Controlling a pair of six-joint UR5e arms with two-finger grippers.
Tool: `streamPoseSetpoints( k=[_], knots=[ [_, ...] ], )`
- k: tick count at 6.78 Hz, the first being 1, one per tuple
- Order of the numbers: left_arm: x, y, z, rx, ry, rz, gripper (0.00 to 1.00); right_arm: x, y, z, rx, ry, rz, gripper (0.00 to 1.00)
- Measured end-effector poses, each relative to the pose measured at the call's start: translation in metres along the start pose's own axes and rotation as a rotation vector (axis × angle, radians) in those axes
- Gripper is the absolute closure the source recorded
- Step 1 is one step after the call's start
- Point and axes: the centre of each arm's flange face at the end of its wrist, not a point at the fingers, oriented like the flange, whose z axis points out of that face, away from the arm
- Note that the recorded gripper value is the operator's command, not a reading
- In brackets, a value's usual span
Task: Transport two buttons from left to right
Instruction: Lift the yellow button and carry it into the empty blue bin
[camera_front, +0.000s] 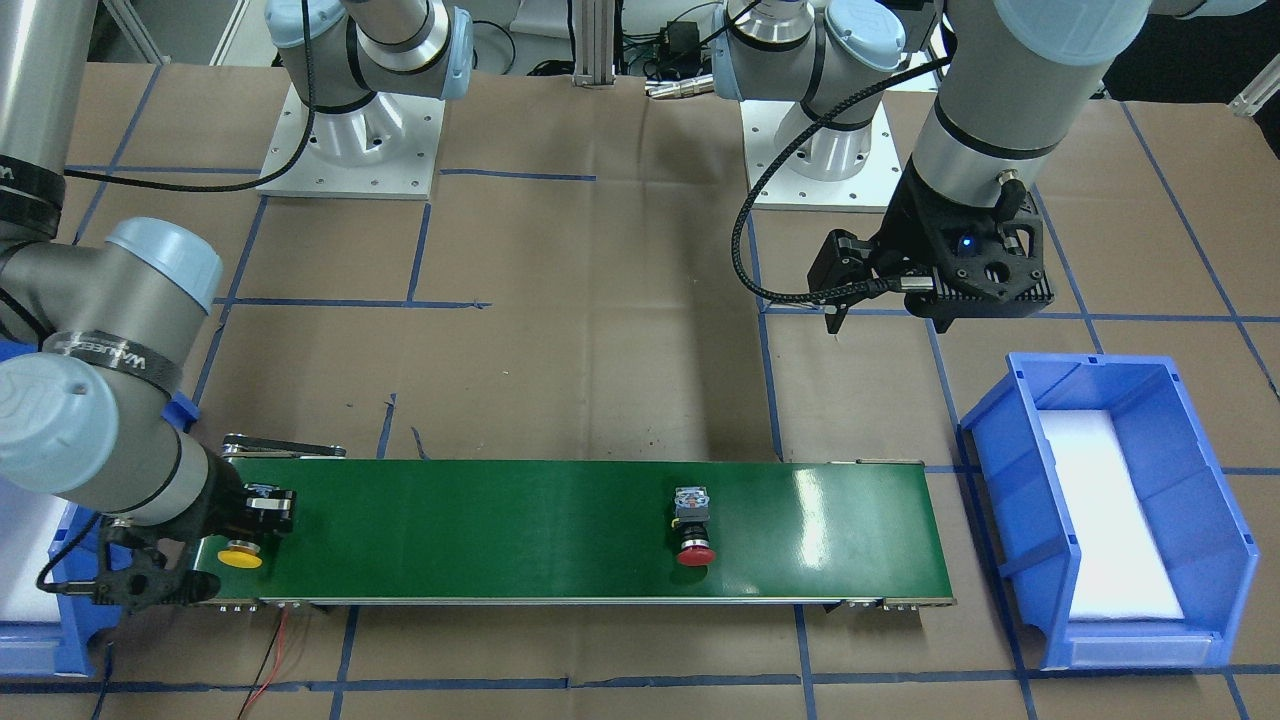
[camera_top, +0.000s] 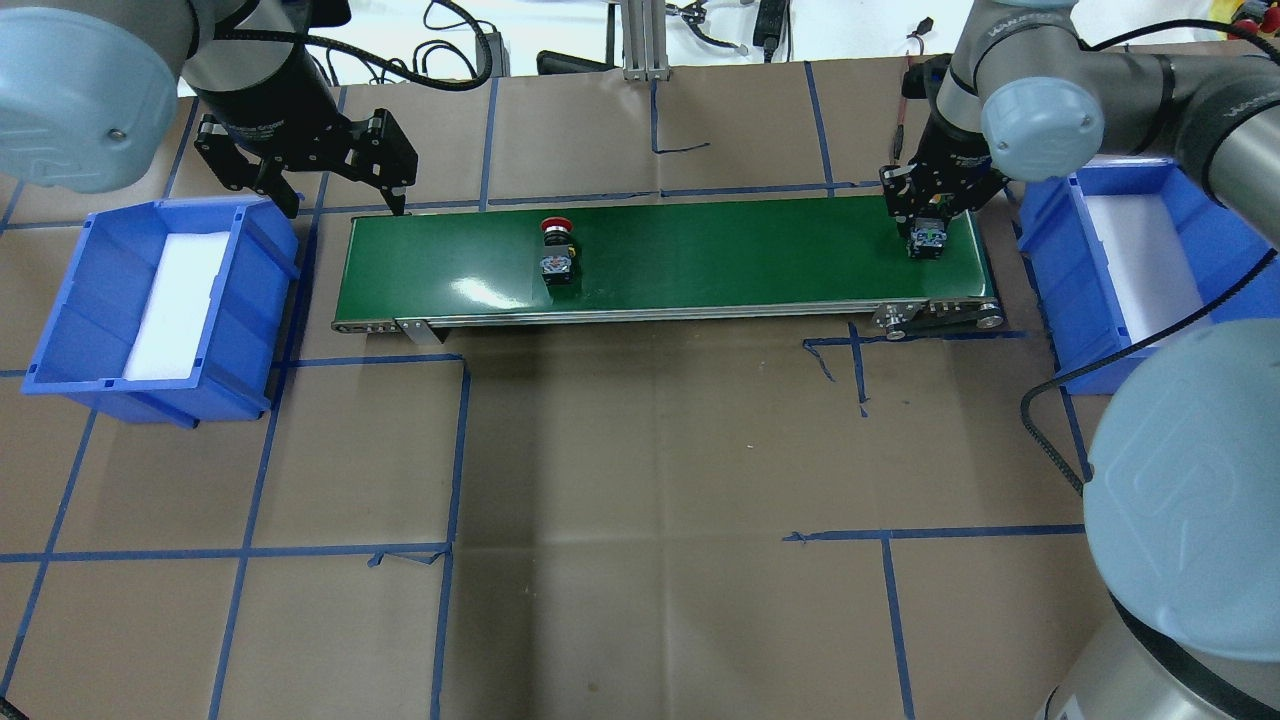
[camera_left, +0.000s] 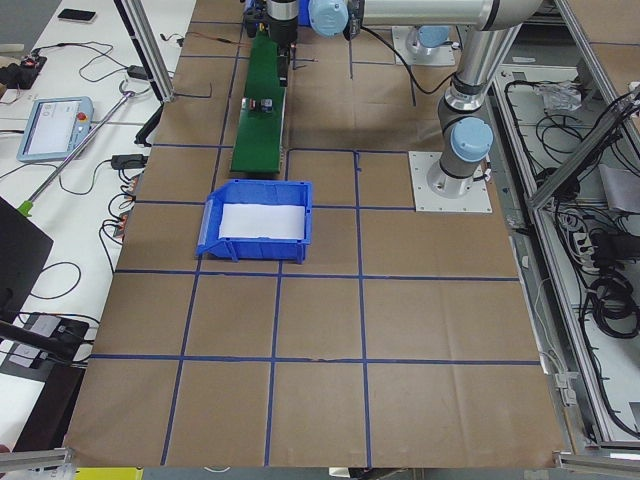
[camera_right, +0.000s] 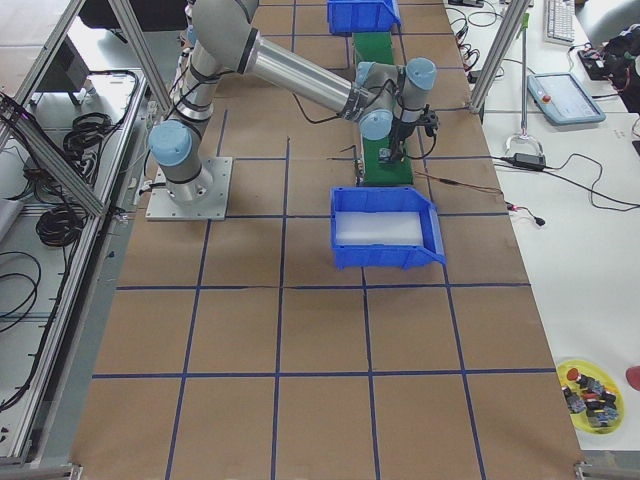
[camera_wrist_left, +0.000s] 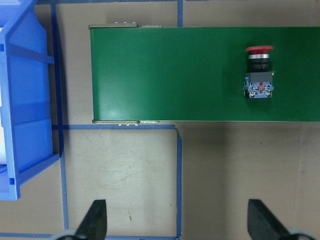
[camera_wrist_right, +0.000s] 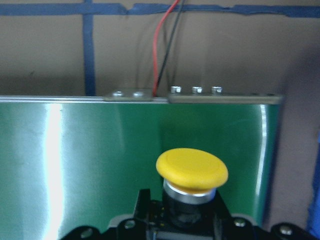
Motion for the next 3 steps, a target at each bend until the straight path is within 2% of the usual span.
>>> streamPoseSetpoints(
  k=[1, 3],
  knots=[
    [0.000, 0.000, 0.001, 0.003, 0.001, 0.001, 0.00, 0.029, 0.004, -0.031, -0.009, 0.019, 0.036, 0.98],
    [0.000, 0.001, 0.002, 0.003, 0.000, 0.003, 0.00, 0.080, 0.025, -0.127, -0.020, 0.028, 0.094, 1.00]
  ],
)
